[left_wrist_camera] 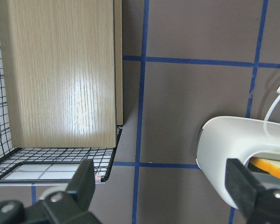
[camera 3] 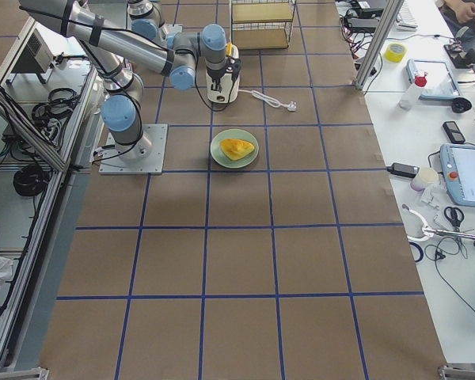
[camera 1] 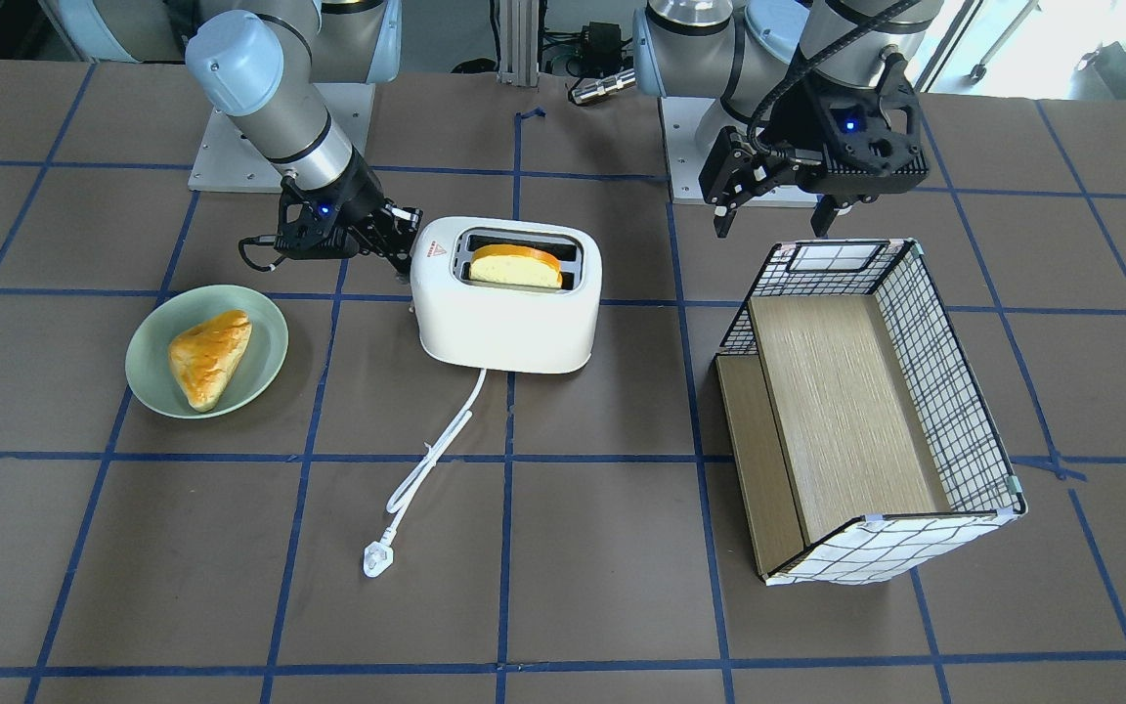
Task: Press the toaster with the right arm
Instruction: 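Hold the lever down with the right gripper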
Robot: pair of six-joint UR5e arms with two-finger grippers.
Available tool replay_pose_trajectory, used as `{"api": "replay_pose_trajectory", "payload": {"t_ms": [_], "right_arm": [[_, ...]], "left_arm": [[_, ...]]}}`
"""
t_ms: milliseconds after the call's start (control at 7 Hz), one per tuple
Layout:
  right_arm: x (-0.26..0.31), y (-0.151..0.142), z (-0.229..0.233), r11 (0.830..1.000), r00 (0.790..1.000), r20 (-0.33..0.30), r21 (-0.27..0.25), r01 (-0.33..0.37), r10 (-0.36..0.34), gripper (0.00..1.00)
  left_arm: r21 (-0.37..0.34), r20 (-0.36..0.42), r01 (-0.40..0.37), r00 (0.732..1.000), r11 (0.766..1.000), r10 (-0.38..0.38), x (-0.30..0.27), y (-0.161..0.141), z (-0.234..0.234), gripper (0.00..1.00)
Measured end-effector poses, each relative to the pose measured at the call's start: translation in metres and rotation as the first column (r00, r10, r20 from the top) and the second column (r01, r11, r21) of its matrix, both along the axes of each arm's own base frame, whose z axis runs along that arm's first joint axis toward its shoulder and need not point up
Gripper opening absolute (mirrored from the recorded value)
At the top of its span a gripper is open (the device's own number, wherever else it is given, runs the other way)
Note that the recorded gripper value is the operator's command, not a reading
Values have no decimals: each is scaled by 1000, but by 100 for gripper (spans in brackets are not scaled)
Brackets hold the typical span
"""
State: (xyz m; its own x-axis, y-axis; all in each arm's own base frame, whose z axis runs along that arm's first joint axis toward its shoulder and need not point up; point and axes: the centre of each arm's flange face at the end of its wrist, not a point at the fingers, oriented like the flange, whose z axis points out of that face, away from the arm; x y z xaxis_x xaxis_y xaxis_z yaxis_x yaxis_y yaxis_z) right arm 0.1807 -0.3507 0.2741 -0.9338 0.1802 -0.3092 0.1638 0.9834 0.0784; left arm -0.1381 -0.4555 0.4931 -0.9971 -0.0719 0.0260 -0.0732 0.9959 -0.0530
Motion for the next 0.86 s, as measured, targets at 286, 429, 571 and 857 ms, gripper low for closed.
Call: {"api": "replay_pose_trajectory", "payload": {"t_ms": [286,429,571,857], "right_arm": [[-2,-3,-4,1000,1000,-8,5,7,-7,0],[-5,-5,-7,1000,1000,-21,10,14,-14,0],[-10,-8,-11,999,999,-32,19,25,-24,0],[-15,-12,-15,999,999,-39,29,37,-36,0]], "left_arm": [[0,0,0,1000,1000,0,0,0,0,100],[-1,0,0,1000,1000,0,0,0,0,100],[-1,0,0,1000,1000,0,0,0,0,100],[0,-1,0,1000,1000,0,0,0,0,100]]}}
